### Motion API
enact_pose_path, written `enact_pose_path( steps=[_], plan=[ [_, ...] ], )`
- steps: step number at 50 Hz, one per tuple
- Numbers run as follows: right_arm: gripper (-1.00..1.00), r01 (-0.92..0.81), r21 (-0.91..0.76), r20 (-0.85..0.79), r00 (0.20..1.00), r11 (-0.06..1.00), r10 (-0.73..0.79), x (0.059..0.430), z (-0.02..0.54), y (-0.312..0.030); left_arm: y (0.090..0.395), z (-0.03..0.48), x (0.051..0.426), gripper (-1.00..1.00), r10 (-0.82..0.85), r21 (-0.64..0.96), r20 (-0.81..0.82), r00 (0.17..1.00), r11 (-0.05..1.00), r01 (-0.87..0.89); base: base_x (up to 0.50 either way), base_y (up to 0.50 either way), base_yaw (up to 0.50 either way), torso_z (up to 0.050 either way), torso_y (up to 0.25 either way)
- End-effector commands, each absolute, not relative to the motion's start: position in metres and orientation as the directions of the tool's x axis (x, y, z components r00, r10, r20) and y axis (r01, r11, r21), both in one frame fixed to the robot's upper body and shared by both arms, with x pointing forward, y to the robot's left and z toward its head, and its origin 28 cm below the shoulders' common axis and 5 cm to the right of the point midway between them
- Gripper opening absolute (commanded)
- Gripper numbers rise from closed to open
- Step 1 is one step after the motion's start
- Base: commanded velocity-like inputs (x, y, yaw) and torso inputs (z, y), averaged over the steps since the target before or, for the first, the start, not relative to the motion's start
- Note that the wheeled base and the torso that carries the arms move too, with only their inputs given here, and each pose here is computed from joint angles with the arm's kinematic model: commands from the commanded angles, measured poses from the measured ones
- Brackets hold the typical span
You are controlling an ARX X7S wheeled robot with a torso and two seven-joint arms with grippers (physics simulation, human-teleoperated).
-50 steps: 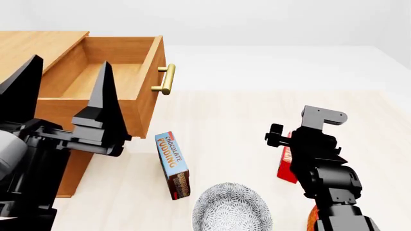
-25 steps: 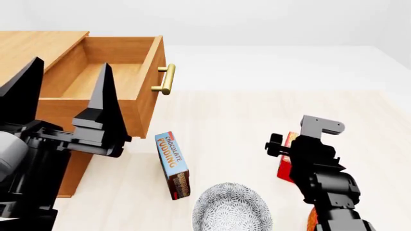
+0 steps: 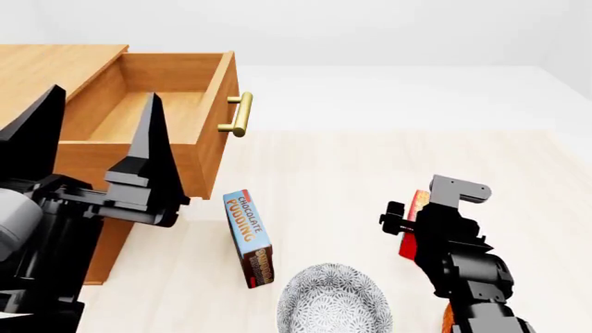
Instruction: Put the butter at the front in the top drawer of the cabinet and close it.
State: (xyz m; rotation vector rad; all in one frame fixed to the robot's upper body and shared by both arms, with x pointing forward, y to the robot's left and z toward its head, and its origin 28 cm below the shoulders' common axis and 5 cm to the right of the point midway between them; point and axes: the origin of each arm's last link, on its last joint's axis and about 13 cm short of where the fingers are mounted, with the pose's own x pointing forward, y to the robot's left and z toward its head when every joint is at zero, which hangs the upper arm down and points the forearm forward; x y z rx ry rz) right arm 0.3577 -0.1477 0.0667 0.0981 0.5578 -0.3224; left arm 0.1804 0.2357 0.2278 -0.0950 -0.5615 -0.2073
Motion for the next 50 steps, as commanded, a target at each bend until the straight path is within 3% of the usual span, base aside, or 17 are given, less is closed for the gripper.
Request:
enact_pose_path(
  steps=[1, 31, 32, 50],
  plan=[
    [1.0, 0.331, 0.004, -0.554, 0.786, 0.943, -0.274, 0.355, 0.06, -0.149, 0.236, 0.227, 0.181, 1.0, -0.168, -0.035, 0.536, 0.827, 0.975, 0.221, 0.0, 0.0, 0.0, 0.0, 0.0],
    [1.0, 0.324, 0.008, -0.586, 0.768, 0.946, -0.258, 0.353, 0.052, -0.147, 0.237, 0.225, 0.181, 1.0, -0.161, -0.044, 0.533, 0.831, 0.975, 0.217, 0.0, 0.0, 0.0, 0.0, 0.0],
    [-1.0, 0.325, 0.008, -0.585, 0.768, 0.946, -0.259, 0.353, 0.052, -0.147, 0.237, 0.225, 0.181, 1.0, -0.161, -0.044, 0.533, 0.831, 0.975, 0.217, 0.0, 0.0, 0.0, 0.0, 0.0],
    [-1.0, 0.32, -0.006, -0.531, 0.802, 0.947, -0.274, 0.355, 0.065, -0.145, 0.237, 0.224, 0.181, 1.0, -0.161, -0.045, 0.529, 0.833, 0.975, 0.217, 0.0, 0.0, 0.0, 0.0, 0.0]
  ],
)
